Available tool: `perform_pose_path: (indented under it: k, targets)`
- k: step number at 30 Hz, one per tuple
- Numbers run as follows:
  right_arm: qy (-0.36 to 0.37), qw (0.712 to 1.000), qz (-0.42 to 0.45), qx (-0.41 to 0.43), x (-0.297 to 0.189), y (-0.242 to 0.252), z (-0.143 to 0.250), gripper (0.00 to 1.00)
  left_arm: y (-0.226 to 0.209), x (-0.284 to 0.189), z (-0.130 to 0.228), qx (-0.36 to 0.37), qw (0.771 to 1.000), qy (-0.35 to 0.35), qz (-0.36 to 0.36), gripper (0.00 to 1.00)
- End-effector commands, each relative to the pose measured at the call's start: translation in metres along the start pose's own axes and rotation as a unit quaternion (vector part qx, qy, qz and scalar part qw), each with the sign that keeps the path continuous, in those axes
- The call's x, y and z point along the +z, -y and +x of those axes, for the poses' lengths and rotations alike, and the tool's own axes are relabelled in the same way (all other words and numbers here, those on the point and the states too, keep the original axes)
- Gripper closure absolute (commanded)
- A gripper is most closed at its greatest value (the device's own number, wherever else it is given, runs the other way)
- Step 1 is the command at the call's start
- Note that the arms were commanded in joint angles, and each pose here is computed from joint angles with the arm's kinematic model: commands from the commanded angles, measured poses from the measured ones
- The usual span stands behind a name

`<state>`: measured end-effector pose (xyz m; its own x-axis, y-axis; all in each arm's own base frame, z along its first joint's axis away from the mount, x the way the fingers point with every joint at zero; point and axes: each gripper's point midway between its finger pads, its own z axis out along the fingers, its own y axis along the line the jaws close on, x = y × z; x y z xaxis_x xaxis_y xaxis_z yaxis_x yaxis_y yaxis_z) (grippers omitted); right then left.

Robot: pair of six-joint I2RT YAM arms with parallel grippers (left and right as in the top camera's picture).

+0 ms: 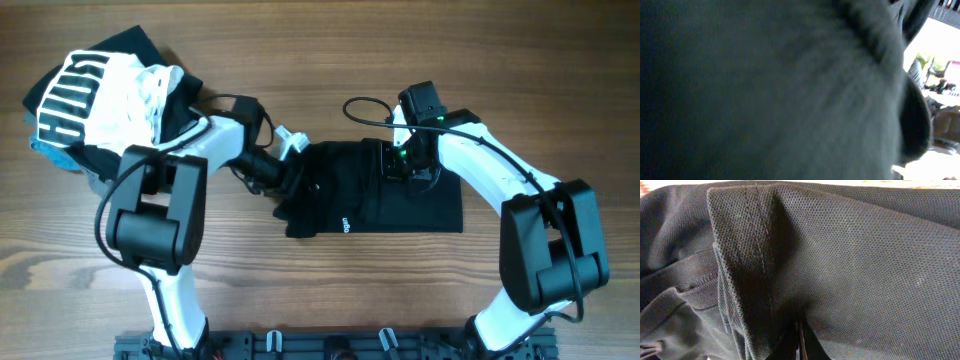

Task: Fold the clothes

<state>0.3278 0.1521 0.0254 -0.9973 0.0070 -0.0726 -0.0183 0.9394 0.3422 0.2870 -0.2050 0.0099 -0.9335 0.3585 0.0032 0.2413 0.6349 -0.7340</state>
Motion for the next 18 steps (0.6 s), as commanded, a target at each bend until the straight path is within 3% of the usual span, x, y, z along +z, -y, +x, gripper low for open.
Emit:
perform_pose_path:
  k: [1,2,3,9,18]
  targets:
    - [-0.010,1.000,-0.006,-0.012,0.006,-0.003,0.002,0.95,-0.028,0.028,0.025,-0.034,0.995,-0.057,-0.072,0.87]
    - [-0.011,1.000,-0.006,-0.012,0.006,-0.003,0.003,0.95,-0.036,0.027,0.029,-0.054,0.992,-0.063,-0.098,0.95]
    - [-0.012,1.000,-0.005,-0.011,0.006,-0.003,0.003,0.96,-0.041,0.025,0.032,-0.068,0.989,-0.067,-0.115,0.96]
    - [-0.024,1.000,-0.001,-0.005,0.002,0.001,0.009,0.96,-0.049,-0.007,0.046,-0.128,0.980,-0.073,-0.132,0.96]
    - [0.019,1.000,-0.006,0.020,-0.041,0.013,-0.001,0.95,-0.025,-0.115,0.040,-0.166,0.971,-0.003,-0.172,0.96]
